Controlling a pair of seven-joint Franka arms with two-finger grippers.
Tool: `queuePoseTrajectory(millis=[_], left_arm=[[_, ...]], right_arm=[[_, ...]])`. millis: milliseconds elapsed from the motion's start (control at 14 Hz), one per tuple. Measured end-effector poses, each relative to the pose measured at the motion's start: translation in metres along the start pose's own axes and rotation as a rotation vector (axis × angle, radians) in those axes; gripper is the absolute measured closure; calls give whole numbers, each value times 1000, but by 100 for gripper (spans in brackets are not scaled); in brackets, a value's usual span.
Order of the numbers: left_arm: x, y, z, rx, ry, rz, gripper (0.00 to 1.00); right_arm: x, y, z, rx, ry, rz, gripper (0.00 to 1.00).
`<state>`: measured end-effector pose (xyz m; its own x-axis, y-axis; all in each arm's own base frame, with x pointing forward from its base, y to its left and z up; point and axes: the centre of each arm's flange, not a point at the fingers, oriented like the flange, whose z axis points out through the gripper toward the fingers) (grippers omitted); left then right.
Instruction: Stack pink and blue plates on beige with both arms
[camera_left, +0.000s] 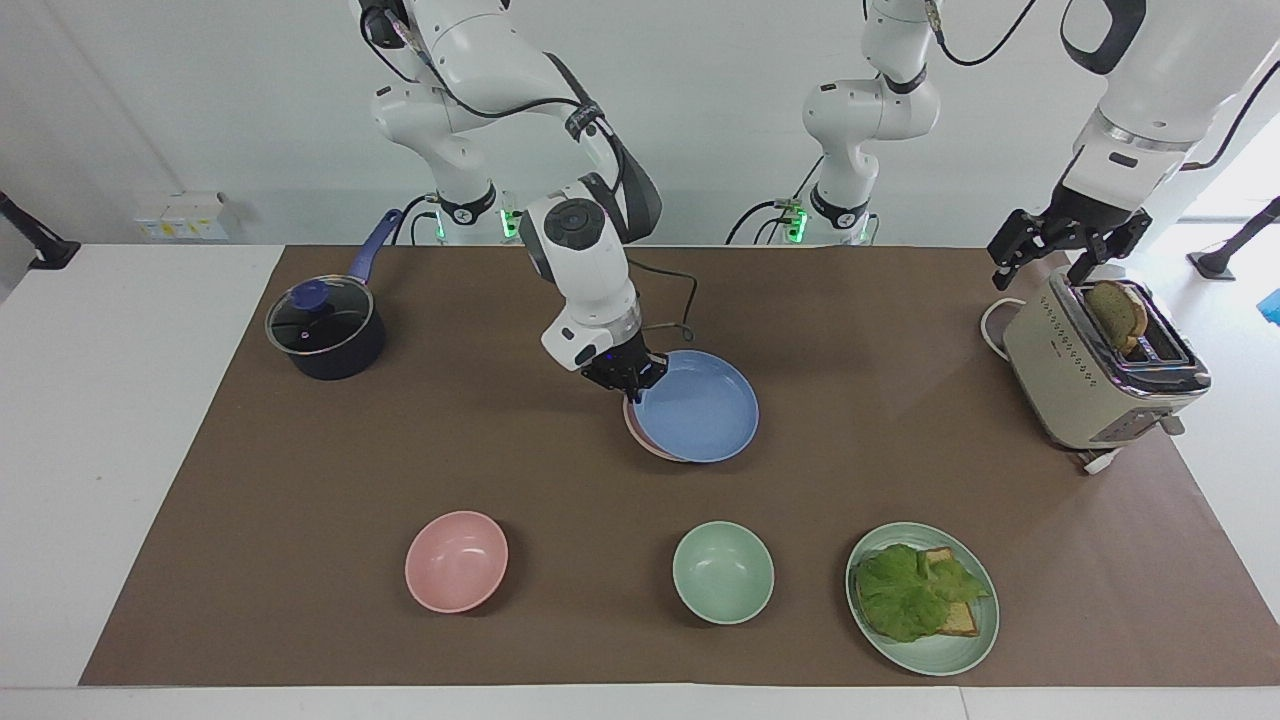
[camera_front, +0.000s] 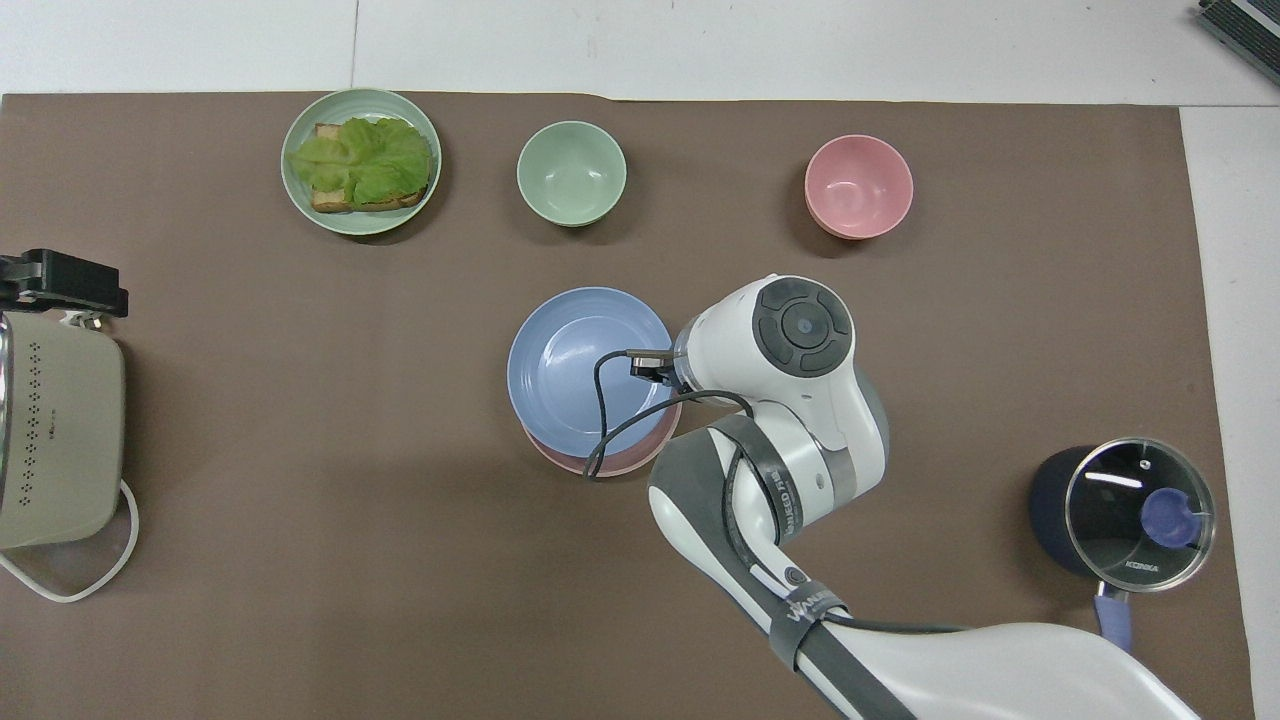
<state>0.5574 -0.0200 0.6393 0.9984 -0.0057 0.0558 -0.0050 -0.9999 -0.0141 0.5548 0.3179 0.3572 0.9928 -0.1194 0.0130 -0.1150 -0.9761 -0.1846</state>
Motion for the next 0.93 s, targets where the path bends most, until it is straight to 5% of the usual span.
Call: queuePoseTrajectory(millis=[430,932], left_arm=[[0,0,0,0,0,0,0],[0,0,0,0,0,0,0]], right_arm=[[-5,6,12,-9,-9,-8,95],[-3,7,14,-4,2,-8,21]])
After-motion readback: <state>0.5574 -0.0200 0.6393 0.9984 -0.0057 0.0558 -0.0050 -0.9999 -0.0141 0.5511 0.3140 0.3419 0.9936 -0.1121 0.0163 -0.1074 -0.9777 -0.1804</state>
